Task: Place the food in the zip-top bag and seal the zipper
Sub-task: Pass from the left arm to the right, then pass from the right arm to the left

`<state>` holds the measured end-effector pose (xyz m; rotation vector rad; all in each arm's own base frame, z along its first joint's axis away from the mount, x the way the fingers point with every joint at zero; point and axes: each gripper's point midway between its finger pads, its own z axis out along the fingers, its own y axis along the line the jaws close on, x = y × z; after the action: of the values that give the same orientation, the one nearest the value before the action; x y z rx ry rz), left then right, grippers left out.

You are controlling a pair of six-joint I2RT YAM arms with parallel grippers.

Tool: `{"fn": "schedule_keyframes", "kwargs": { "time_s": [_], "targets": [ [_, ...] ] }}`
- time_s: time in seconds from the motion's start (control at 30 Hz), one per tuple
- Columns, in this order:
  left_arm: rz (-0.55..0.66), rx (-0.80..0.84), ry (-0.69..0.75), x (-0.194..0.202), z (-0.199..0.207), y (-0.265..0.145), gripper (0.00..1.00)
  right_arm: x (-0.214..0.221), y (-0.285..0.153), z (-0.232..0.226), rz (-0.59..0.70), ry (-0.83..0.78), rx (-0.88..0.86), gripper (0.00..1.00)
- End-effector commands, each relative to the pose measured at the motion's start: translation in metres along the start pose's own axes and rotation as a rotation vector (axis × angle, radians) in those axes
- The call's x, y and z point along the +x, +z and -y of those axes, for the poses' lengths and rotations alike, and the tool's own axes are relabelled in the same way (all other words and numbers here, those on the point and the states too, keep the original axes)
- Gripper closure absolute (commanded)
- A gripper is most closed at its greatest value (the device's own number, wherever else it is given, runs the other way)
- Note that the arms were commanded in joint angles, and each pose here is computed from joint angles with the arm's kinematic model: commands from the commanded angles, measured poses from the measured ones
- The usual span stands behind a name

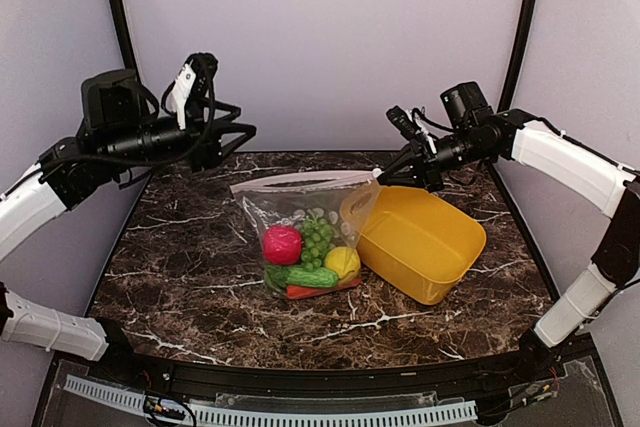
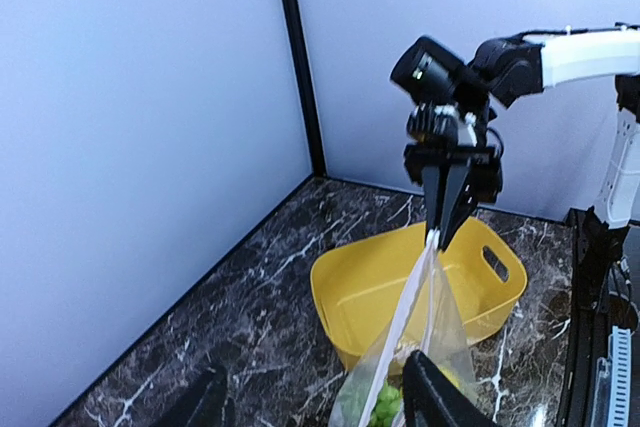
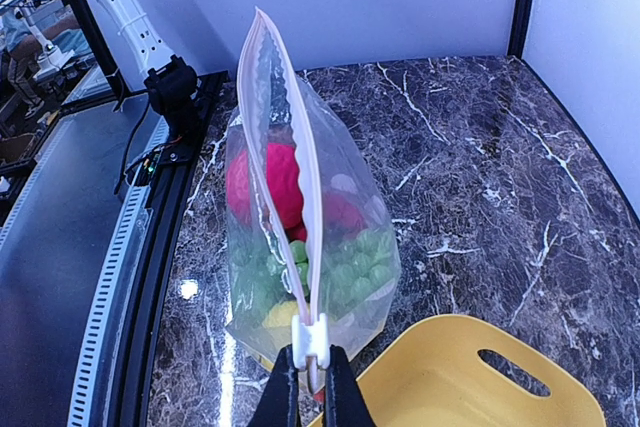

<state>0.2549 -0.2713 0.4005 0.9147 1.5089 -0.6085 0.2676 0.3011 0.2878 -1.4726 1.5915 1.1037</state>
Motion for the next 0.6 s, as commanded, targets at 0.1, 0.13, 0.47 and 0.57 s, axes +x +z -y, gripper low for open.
{"fn": "schedule_keyframes", "kwargs": {
  "time_s": [0.1,0.13,0.47,0.57],
  "targets": [
    [-0.085,0.155,-0.050,-0.032,0.028,0.074,0.33,-0.018,-0.007,-0.007,0.037,-0.063,0.009,1.00],
    [-0.090,0.196,-0.067,-0.033,0.035,0.089,0.33,-0.018,-0.008,-0.008,0.039,-0.065,0.011,1.00],
    [-0.171,0.402,-0.092,-0.008,0.085,0.157,0.37,-0.023,-0.013,-0.018,0.051,-0.083,0.011,1.00],
    [-0.208,0.429,-0.101,0.002,0.092,0.163,0.41,-0.023,-0.013,-0.017,0.048,-0.082,0.016,1.00]
  ]
}}
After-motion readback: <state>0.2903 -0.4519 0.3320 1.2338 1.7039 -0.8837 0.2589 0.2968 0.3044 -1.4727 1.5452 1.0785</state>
